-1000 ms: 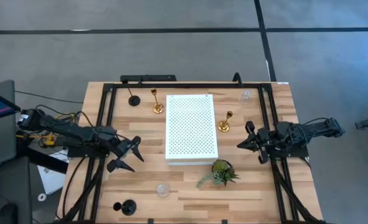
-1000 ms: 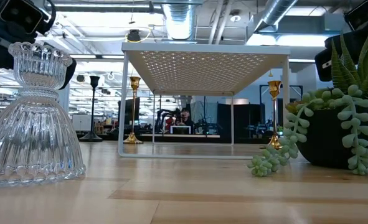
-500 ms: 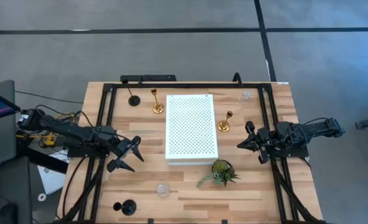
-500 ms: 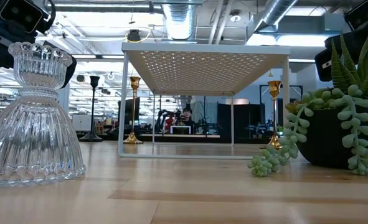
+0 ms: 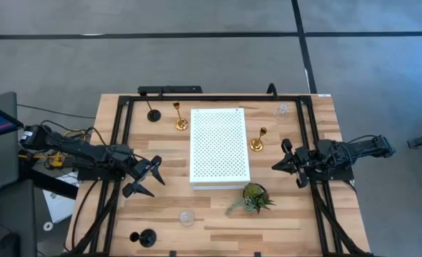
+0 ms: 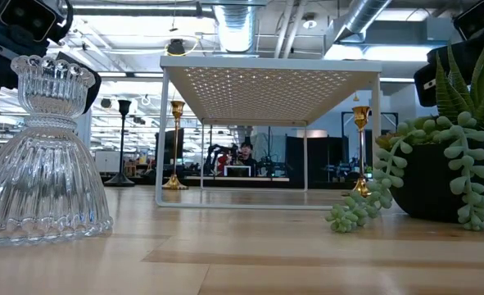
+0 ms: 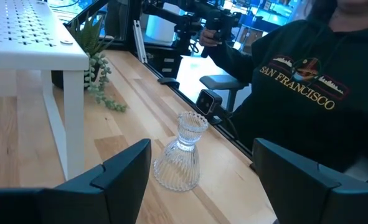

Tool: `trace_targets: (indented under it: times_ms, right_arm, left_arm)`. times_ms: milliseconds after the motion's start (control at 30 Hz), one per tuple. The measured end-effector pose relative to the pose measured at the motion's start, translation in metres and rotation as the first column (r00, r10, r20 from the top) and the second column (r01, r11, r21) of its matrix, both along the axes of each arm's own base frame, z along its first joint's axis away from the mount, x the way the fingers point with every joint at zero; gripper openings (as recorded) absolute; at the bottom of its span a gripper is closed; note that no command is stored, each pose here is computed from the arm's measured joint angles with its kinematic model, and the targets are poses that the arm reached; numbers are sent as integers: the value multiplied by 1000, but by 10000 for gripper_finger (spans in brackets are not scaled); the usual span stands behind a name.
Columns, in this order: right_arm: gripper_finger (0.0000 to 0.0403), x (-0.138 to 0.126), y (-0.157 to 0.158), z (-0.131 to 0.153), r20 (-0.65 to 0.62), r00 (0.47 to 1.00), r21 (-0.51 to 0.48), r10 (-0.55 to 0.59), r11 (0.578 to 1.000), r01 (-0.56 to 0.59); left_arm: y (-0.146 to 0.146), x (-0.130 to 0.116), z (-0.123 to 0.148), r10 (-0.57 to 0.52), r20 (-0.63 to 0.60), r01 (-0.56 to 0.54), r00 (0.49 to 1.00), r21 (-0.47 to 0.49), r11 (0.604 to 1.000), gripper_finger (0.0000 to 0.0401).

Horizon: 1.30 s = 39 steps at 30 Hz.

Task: Pick & Place candle stick holders
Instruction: Put the top black candle holder on the shelf

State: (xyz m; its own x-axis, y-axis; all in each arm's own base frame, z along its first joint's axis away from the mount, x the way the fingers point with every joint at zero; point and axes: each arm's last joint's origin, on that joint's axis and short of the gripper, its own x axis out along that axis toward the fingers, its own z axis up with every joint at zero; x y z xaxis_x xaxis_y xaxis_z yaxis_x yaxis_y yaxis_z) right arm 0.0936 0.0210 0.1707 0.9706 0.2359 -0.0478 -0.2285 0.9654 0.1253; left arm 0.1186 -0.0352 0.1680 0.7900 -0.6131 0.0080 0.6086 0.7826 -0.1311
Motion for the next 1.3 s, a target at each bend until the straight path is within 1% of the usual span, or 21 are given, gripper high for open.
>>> trace_targets:
  times_ms: [1300]
  right_arm:
    - [1, 0, 0, 0, 0, 1000, -1, 0, 1000, 0]
  left_arm:
    - [0, 0, 2, 19, 20, -19, 1000, -8, 1000, 277]
